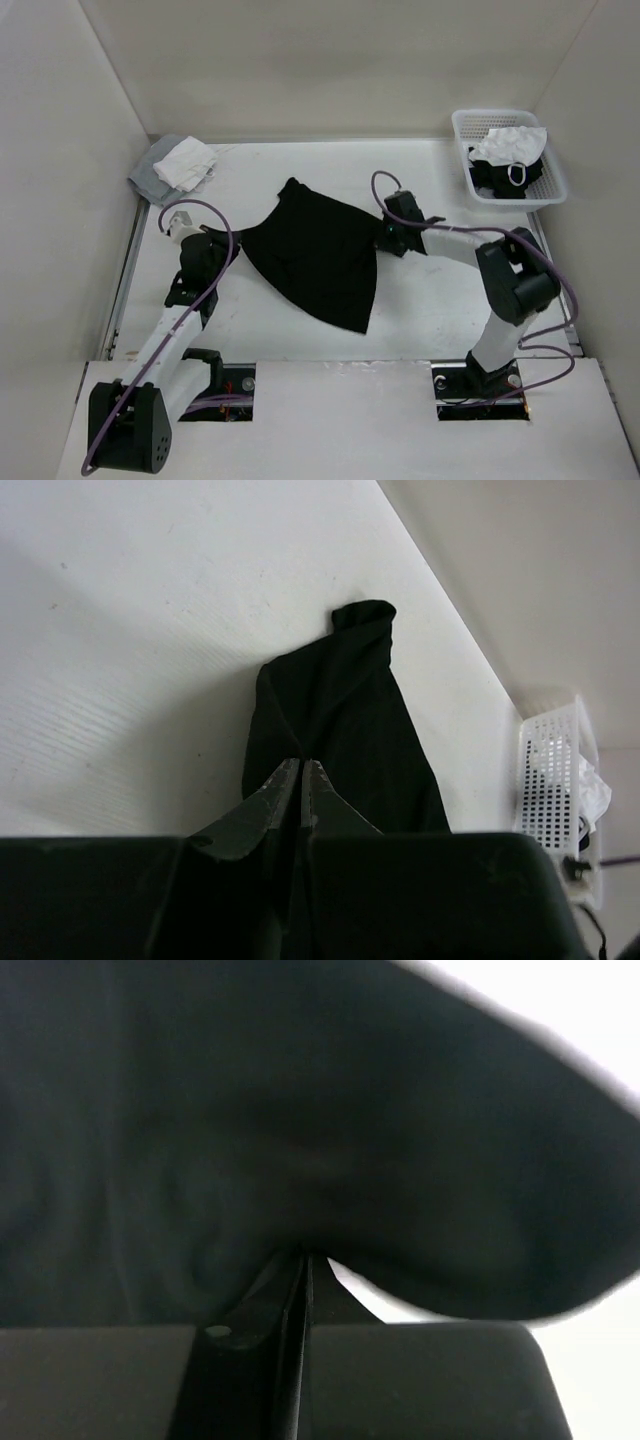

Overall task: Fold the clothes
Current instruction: Flatten the tank top out

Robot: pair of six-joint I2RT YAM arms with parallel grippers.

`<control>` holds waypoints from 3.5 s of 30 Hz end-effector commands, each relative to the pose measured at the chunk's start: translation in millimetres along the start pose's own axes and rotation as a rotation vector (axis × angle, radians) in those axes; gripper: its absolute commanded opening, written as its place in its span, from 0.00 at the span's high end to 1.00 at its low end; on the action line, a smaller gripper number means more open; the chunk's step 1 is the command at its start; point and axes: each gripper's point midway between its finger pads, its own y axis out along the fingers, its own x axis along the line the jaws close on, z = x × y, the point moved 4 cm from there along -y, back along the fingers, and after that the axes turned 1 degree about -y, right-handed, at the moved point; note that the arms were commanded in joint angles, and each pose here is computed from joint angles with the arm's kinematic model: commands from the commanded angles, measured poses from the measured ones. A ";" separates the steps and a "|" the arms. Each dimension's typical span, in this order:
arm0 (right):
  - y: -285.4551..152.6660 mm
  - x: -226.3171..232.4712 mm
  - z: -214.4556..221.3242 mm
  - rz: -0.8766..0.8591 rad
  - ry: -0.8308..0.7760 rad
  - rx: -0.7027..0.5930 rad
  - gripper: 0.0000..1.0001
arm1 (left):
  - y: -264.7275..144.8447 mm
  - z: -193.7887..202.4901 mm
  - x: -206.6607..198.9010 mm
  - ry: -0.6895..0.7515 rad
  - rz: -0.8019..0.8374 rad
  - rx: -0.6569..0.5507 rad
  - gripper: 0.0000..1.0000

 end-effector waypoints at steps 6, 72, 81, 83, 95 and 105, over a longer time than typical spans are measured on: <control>-6.5 21.5 -162.0 -0.034 0.101 -0.347 0.50 | -2.4 11.9 0.1 0.033 0.020 0.009 0.98; -548.6 88.2 -142.6 -0.439 -0.119 -1.145 1.00 | -260.0 -231.6 -264.7 -0.004 0.663 -0.659 1.00; -427.5 148.8 -216.0 -0.391 -0.243 -1.039 1.00 | -114.5 -209.0 -271.5 0.127 0.421 -0.572 0.99; -393.8 153.5 -246.1 -0.421 -0.227 -0.977 1.00 | -77.7 -214.2 -266.8 0.120 0.371 -0.557 0.99; -426.6 153.5 -352.5 -0.468 -0.130 -1.127 1.00 | -20.2 -286.1 -315.1 0.066 0.463 -0.547 1.00; -440.1 143.9 -334.3 -0.486 -0.138 -1.107 1.00 | -63.0 -300.4 -322.8 0.107 0.561 -0.641 0.99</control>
